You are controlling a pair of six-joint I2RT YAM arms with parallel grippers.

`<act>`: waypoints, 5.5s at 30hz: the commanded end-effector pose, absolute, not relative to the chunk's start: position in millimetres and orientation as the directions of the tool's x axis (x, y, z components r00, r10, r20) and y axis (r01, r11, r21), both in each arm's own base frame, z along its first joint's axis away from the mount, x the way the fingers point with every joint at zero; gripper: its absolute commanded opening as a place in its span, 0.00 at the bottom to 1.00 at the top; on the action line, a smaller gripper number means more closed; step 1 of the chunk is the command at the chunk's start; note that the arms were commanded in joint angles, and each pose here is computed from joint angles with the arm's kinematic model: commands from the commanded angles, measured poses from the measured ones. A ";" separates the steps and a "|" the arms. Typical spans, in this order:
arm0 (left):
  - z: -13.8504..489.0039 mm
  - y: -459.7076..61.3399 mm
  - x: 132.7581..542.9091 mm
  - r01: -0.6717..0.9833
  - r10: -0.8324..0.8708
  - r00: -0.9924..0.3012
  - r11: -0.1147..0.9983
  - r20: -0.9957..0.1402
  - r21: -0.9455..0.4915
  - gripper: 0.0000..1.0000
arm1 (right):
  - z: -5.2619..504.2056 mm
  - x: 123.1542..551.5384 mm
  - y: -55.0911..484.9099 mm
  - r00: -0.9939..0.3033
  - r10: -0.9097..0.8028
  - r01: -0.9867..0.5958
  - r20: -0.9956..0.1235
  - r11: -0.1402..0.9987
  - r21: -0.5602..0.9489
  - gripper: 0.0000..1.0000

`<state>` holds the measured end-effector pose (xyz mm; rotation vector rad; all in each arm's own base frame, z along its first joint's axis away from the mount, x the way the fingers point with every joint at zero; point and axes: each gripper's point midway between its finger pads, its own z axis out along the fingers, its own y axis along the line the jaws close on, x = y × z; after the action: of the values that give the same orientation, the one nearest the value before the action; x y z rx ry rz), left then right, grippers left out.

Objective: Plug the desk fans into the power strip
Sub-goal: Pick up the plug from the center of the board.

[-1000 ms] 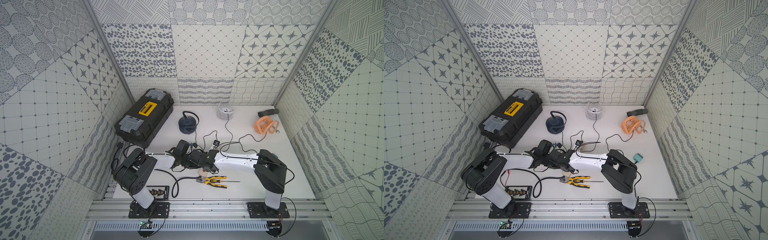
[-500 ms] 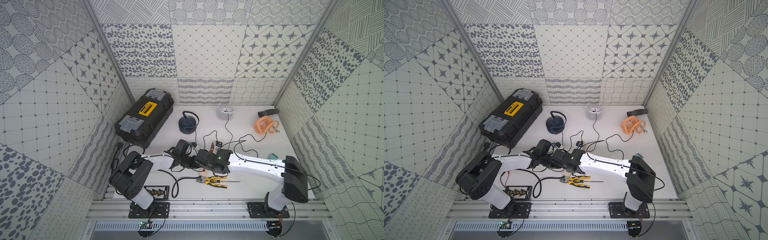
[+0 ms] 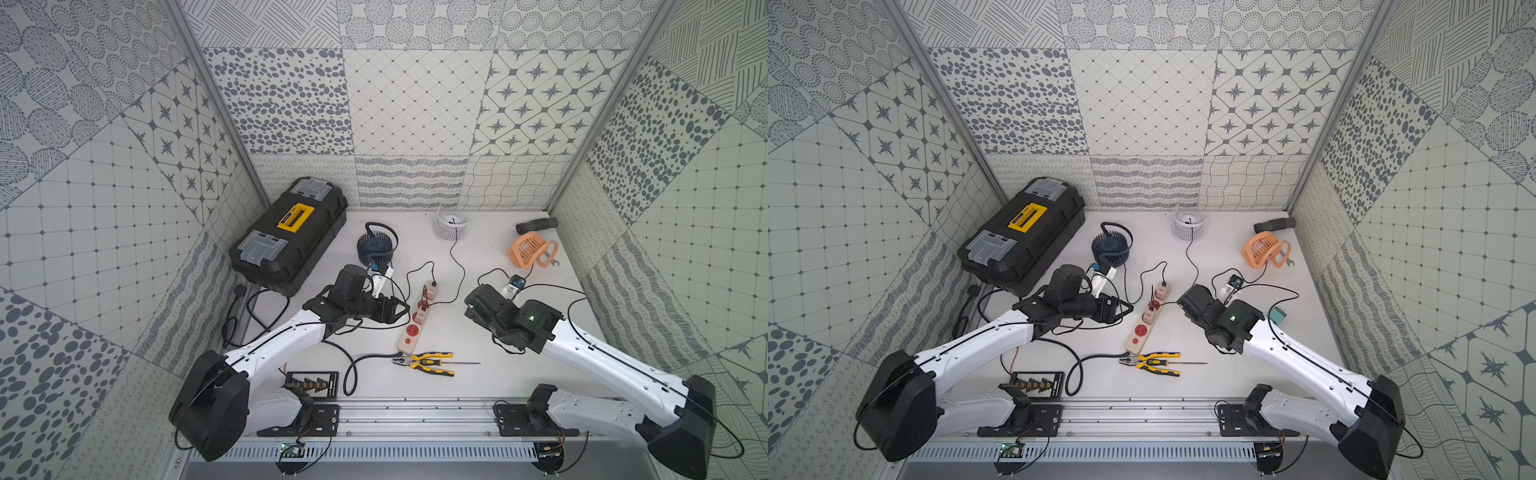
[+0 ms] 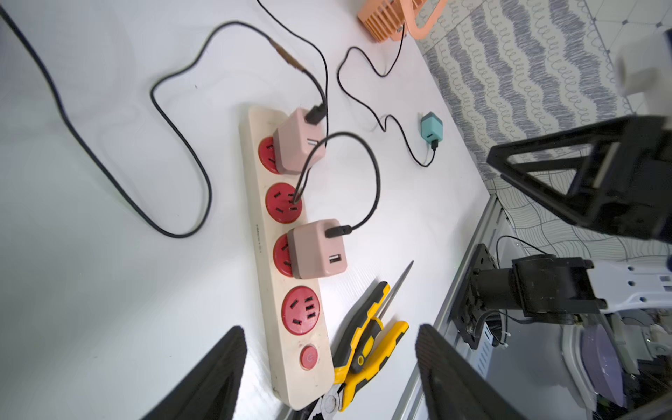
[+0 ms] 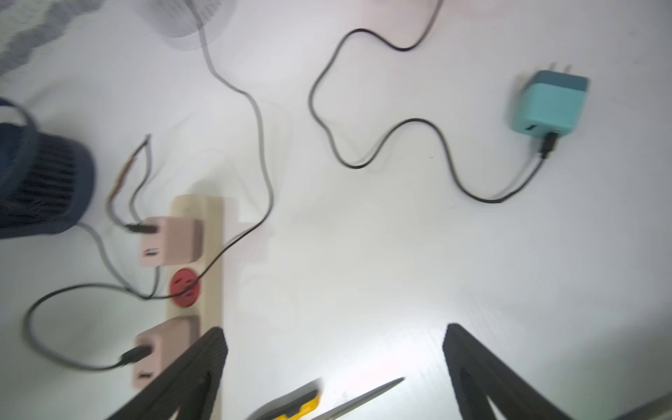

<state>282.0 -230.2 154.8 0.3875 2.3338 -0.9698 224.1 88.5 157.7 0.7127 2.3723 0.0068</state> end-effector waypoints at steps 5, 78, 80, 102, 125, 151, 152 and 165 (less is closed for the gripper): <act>174.7 -196.7 276.2 0.517 0.173 -0.711 0.785 -0.682 -0.341 0.79 | 126.8 197.5 -18.1 -0.520 0.653 0.736 -0.550 0.669 0.100 0.97; 224.9 -289.3 287.0 0.616 -0.083 -0.631 0.550 -0.771 -0.564 0.75 | 166.0 292.5 116.9 -0.621 0.667 0.358 -0.411 0.708 0.609 0.37; 227.1 -293.0 290.6 0.606 -0.121 -0.639 0.528 -0.759 -0.595 0.76 | 182.0 293.7 141.6 -0.664 0.545 0.202 -0.512 0.790 0.578 0.38; 243.1 -278.9 246.9 0.492 0.142 -0.865 0.433 -0.482 -0.755 0.76 | 240.1 233.8 273.0 0.089 -0.436 -0.741 -0.896 0.572 -0.352 0.33; 195.9 -306.3 262.5 0.446 0.211 -0.893 0.517 -0.396 -0.730 0.55 | 215.7 229.8 273.9 0.085 -0.543 -0.752 -0.835 0.515 -0.411 0.34; 212.0 -310.3 275.2 0.472 0.133 -0.868 0.515 -0.478 -0.715 0.07 | 222.3 241.1 226.5 -0.099 -0.425 -0.563 -0.900 0.770 -0.301 0.83; 220.0 -307.5 279.5 0.473 0.094 -0.862 0.507 -0.499 -0.721 0.05 | 228.6 238.0 222.7 -0.113 -0.367 -0.556 -0.923 0.793 -0.248 0.85; 304.6 -264.3 310.7 0.494 -0.293 -0.764 0.306 -0.574 -0.814 0.00 | 292.4 188.5 227.8 -0.369 0.234 -0.667 -0.900 0.608 0.431 0.97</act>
<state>295.2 -270.2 232.3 0.2405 2.2512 -1.3669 198.2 224.1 277.5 -0.4829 1.6955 0.7397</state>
